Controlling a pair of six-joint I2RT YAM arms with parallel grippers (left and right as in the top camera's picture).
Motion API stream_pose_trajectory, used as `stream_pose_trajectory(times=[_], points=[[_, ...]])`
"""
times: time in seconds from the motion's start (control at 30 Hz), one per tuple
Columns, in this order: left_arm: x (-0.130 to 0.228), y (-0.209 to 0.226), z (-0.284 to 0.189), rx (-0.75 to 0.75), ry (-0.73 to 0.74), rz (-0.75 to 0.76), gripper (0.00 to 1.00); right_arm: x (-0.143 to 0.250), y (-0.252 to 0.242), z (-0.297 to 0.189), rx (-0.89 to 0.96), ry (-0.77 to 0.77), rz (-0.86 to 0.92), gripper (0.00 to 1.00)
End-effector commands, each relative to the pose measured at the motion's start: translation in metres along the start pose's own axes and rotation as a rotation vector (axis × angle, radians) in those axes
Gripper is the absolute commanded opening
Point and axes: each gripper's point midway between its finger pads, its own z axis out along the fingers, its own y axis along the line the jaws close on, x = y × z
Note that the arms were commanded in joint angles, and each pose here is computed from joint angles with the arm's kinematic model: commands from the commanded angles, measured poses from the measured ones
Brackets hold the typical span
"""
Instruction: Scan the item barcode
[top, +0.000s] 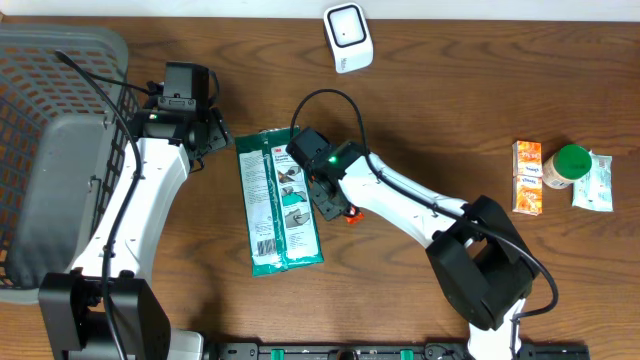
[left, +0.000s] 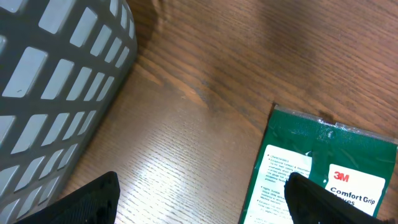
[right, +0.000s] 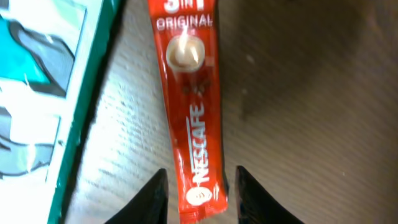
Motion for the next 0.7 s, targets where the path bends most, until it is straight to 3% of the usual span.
stream_pose_trajectory(times=[0.0, 0.4, 0.53, 0.67], points=[[-0.002, 0.002, -0.001, -0.014, -0.01, 0.01, 0.85, 0.005, 0.003, -0.004, 0.004, -0.005, -0.023, 0.28], [-0.002, 0.002, -0.001, -0.014, -0.01, 0.01, 0.85, 0.014, 0.001, 0.021, 0.055, -0.035, -0.033, 0.22], [-0.002, 0.002, -0.001, -0.014, -0.01, 0.01, 0.85, 0.016, 0.002, 0.025, 0.05, -0.037, -0.032, 0.13], [-0.002, 0.002, -0.001, -0.014, -0.01, 0.01, 0.85, 0.023, 0.006, 0.03, 0.029, -0.023, -0.034, 0.1]])
